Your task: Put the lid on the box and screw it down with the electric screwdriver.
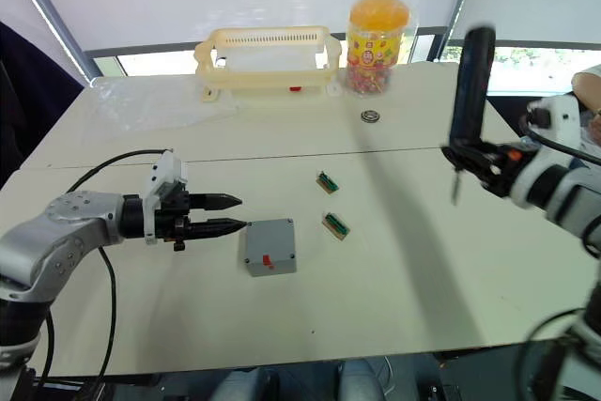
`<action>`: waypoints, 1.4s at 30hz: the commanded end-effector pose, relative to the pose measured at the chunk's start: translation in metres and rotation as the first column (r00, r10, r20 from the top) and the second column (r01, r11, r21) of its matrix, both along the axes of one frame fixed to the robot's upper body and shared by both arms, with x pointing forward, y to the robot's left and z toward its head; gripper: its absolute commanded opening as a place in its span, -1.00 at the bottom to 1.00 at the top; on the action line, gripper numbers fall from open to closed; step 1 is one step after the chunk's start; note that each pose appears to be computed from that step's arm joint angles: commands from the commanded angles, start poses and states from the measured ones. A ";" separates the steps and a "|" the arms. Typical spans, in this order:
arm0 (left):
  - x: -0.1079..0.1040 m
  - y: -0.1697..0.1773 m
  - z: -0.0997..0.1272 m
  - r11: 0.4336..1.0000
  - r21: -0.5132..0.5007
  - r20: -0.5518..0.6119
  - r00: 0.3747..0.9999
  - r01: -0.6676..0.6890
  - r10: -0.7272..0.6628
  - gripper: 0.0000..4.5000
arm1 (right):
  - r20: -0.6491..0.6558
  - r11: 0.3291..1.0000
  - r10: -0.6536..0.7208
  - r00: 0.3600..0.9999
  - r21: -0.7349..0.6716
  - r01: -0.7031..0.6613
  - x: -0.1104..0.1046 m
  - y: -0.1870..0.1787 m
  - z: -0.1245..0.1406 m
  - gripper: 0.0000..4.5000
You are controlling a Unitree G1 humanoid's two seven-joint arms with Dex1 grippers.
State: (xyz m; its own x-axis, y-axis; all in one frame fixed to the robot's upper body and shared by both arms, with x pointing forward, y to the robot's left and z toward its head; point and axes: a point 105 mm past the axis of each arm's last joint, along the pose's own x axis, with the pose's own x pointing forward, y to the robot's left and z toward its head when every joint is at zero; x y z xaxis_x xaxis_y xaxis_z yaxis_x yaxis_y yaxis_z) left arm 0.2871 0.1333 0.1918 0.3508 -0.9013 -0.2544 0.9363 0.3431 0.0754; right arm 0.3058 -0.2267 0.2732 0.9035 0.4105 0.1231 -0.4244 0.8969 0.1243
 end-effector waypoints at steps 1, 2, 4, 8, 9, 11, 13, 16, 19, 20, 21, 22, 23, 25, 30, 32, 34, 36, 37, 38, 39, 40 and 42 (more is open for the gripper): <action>0.003 -0.002 0.006 0.999 0.023 0.039 0.999 0.025 -0.026 0.10 | 0.352 0.998 0.014 0.936 0.046 -0.033 -0.012 0.050 0.040 -0.22; 0.003 -0.003 0.006 0.999 0.028 0.039 0.999 0.034 -0.035 0.10 | 0.366 0.997 0.062 0.928 0.026 -0.077 -0.011 0.071 0.031 -0.22; 0.003 -0.005 0.004 0.998 0.042 0.039 0.998 0.048 -0.050 0.10 | 0.358 0.986 0.124 0.925 0.056 -0.154 -0.008 0.100 0.014 -0.22; 0.004 -0.013 -0.005 0.995 0.081 0.052 0.996 0.061 -0.066 0.10 | 0.361 0.973 0.155 0.919 0.108 -0.206 -0.002 0.130 -0.011 -0.22; 0.005 -0.015 -0.007 0.995 0.087 0.060 0.996 0.058 -0.063 0.10 | 0.365 0.969 0.166 0.916 0.111 -0.220 -0.002 0.136 -0.015 -0.22; 0.008 -0.020 -0.010 0.995 0.088 0.078 0.995 0.050 -0.057 0.10 | 0.370 0.966 0.177 0.912 0.111 -0.233 -0.002 0.143 -0.022 -0.22; 0.009 -0.028 -0.014 0.996 0.083 0.091 0.995 0.042 -0.049 0.10 | 0.362 0.964 0.186 0.913 0.111 -0.240 -0.003 0.146 -0.029 -0.22; 0.006 -0.035 -0.020 0.993 0.096 0.094 0.993 0.068 -0.077 0.10 | 0.347 0.961 0.203 0.916 0.108 -0.254 -0.003 0.150 -0.037 -0.22; 0.007 -0.040 -0.029 0.991 0.113 0.100 0.992 0.065 -0.077 0.10 | 0.330 0.956 0.225 0.917 0.105 -0.273 -0.007 0.157 -0.042 -0.22; 0.007 -0.040 -0.030 0.991 0.115 0.100 0.992 0.065 -0.077 0.10 | 0.328 0.956 0.229 0.916 0.103 -0.276 -0.008 0.158 -0.043 -0.22; 0.007 -0.041 -0.032 0.990 0.123 0.101 0.992 0.069 -0.082 0.10 | 0.324 0.954 0.237 0.916 0.100 -0.282 -0.009 0.160 -0.044 -0.22; 0.006 -0.042 -0.033 0.989 0.128 0.100 0.991 0.073 -0.086 0.10 | 0.321 0.953 0.247 0.914 0.093 -0.290 -0.010 0.162 -0.045 -0.22; 0.006 -0.042 -0.034 0.989 0.130 0.100 0.991 0.075 -0.089 0.10 | 0.315 0.950 0.257 0.913 0.091 -0.299 -0.011 0.164 -0.046 -0.22; 0.006 -0.042 -0.036 0.988 0.133 0.097 0.991 0.078 -0.092 0.10 | 0.310 0.947 0.268 0.912 0.087 -0.308 -0.012 0.167 -0.047 -0.22; 0.006 -0.040 -0.047 0.985 0.153 0.081 0.993 0.078 -0.091 0.10 | 0.294 0.942 0.285 0.912 0.090 -0.324 -0.014 0.172 -0.053 -0.22; 0.006 -0.039 -0.051 0.984 0.157 0.072 0.993 0.082 -0.094 0.10 | 0.287 0.941 0.290 0.913 0.089 -0.326 -0.015 0.174 -0.056 -0.22; 0.006 -0.039 -0.057 0.983 0.167 0.065 0.993 0.083 -0.095 0.10 | 0.280 0.942 0.290 0.915 0.088 -0.325 -0.015 0.175 -0.059 -0.22; 0.005 -0.039 -0.060 0.981 0.172 0.060 0.994 0.085 -0.097 0.10 | 0.275 0.942 0.289 0.917 0.088 -0.324 -0.016 0.175 -0.061 -0.22; 0.005 -0.039 -0.061 0.981 0.172 0.057 0.994 0.086 -0.097 0.10 | 0.274 0.942 0.289 0.917 0.088 -0.323 -0.016 0.175 -0.062 -0.22; 0.005 -0.039 -0.061 0.981 0.172 0.055 0.994 0.086 -0.097 0.10 | 0.273 0.942 0.289 0.918 0.089 -0.323 -0.016 0.175 -0.063 -0.22; 0.005 -0.039 -0.062 0.981 0.173 0.055 0.994 0.087 -0.098 0.10 | 0.271 0.943 0.288 0.918 0.089 -0.322 -0.016 0.175 -0.063 -0.22; 0.005 -0.039 -0.062 0.981 0.173 0.055 0.994 0.087 -0.098 0.10 | 0.270 0.943 0.287 0.919 0.090 -0.321 -0.016 0.175 -0.064 -0.22; 0.004 -0.039 -0.062 0.981 0.173 0.055 0.994 0.088 -0.098 0.10 | 0.269 0.944 0.285 0.920 0.090 -0.318 -0.016 0.175 -0.065 -0.22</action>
State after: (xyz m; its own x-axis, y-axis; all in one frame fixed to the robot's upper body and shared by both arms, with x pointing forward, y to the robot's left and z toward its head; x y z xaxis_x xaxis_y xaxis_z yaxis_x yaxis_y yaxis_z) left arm 0.2946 0.0945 0.1380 0.3032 -0.8813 -0.3626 0.9487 0.2433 0.2019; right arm 0.2985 -0.0534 0.1859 0.7175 0.6266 0.3043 -0.6827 0.7193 0.1285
